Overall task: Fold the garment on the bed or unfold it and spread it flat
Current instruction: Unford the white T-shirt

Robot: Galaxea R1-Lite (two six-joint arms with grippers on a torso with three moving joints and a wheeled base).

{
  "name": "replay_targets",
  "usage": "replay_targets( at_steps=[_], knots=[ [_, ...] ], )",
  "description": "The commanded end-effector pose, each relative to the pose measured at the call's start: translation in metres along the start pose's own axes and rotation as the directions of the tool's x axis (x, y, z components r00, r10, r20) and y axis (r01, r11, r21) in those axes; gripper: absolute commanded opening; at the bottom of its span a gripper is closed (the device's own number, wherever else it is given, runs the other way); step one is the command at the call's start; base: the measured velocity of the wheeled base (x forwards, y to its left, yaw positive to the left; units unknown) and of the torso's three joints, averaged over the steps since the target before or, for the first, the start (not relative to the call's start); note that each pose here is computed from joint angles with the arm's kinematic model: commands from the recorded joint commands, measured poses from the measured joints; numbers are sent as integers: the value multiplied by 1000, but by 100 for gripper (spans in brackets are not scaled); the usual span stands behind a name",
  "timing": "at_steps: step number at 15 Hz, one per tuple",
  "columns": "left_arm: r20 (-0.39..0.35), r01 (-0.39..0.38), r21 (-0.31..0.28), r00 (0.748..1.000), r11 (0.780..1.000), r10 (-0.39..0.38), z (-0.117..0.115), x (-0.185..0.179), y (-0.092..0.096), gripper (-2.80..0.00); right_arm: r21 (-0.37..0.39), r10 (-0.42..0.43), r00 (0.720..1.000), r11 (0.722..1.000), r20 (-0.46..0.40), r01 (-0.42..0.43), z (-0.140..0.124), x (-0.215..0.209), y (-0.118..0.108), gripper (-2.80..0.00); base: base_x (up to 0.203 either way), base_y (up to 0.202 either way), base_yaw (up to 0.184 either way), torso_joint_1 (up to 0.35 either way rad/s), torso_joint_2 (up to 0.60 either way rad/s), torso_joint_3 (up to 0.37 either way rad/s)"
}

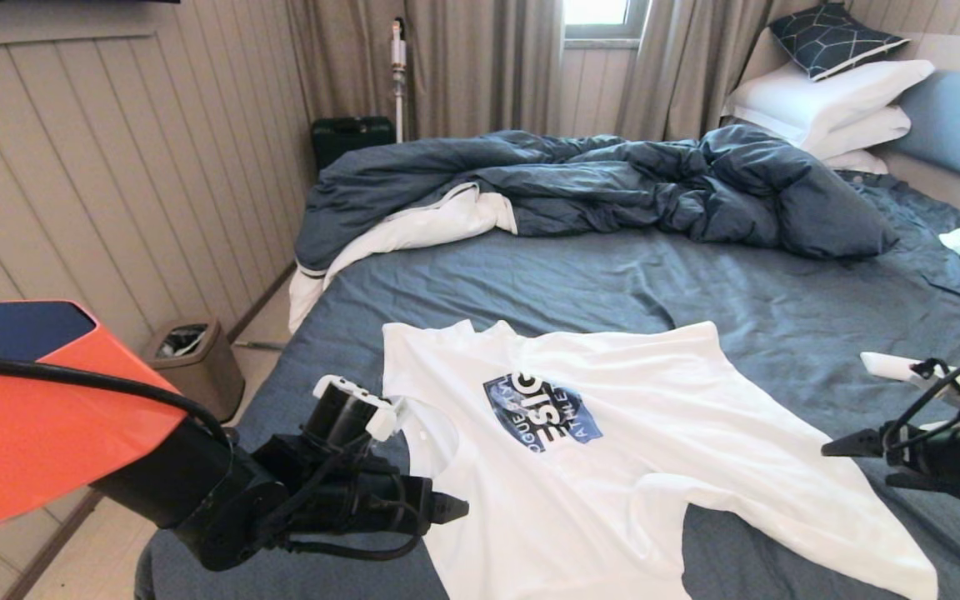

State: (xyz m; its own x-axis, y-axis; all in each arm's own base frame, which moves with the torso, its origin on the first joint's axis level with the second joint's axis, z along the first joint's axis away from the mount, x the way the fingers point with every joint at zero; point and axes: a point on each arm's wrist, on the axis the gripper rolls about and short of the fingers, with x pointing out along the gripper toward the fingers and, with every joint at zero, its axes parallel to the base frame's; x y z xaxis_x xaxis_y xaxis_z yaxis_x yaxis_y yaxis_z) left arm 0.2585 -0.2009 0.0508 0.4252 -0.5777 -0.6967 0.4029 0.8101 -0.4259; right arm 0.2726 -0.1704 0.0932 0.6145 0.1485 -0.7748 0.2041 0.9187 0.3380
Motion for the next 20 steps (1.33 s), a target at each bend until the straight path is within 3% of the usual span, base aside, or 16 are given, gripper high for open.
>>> replay_targets(
  at_steps=[1, 12, 20],
  knots=[
    [-9, 6, 0, 1000, 1000, -6, -1, 4, -3, 0, 1, -9, 1000, 1000, 23, 9, 4, -5, -5, 0, 0, 0, 0, 0, 0, 0],
    [-15, 12, 3, 1000, 1000, -12, -3, 5, -8, 0, 2, 12, 1000, 1000, -6, -12, -14, -11, -8, 0, 0, 0, 0, 0, 0, 0],
    [-20, 10, 2, 1000, 1000, -10, -3, 7, -8, 0, -5, 24, 997, 1000, -73, -24, -38, -7, -5, 0, 0, 0, 0, 0, 0, 0]
  ],
)
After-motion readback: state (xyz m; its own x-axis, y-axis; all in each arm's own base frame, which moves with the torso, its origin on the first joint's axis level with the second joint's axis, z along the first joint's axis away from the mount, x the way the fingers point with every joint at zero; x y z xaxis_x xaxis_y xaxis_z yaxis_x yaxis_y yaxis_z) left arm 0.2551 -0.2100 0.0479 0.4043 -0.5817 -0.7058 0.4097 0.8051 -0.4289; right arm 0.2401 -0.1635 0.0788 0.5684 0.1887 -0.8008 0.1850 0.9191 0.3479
